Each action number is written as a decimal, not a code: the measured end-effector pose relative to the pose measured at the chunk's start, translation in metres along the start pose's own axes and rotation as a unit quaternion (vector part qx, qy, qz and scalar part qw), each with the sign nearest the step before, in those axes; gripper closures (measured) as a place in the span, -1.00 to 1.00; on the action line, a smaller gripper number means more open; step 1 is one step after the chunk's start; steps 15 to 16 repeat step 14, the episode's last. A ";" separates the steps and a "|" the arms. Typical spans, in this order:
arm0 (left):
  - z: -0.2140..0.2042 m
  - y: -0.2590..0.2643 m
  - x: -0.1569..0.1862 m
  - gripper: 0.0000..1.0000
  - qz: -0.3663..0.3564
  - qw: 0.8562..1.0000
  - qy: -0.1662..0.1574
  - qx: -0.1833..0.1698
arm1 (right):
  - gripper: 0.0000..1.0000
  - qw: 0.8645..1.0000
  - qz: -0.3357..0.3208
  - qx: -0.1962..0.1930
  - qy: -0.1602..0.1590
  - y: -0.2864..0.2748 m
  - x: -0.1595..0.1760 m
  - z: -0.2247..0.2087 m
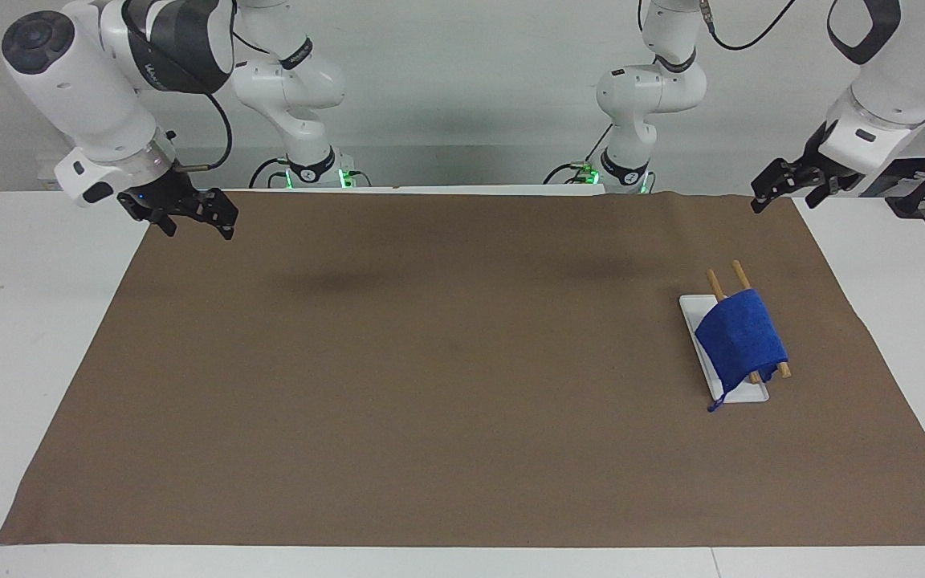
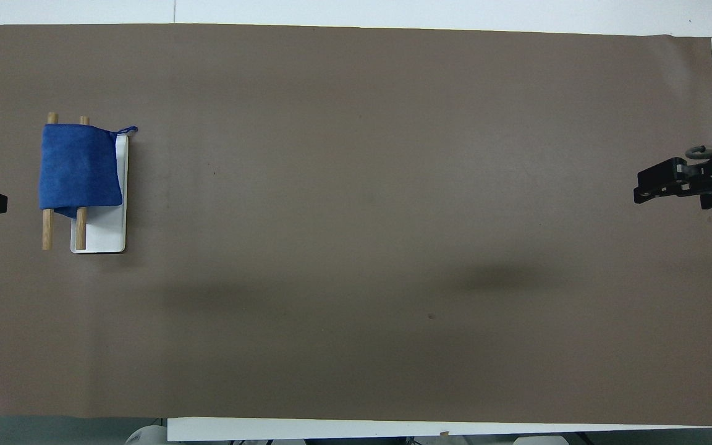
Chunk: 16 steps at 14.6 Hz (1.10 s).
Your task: Right arm passes towel to left arm to hang
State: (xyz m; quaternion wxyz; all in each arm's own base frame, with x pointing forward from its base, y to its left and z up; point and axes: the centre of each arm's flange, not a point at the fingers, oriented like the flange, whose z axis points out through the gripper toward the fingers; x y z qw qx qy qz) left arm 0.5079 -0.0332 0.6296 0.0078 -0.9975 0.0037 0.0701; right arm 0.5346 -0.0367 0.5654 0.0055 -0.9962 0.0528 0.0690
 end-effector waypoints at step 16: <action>0.004 0.039 -0.003 -1.00 0.024 1.000 -0.017 0.007 | -1.00 1.000 0.000 0.000 0.000 0.000 0.000 0.000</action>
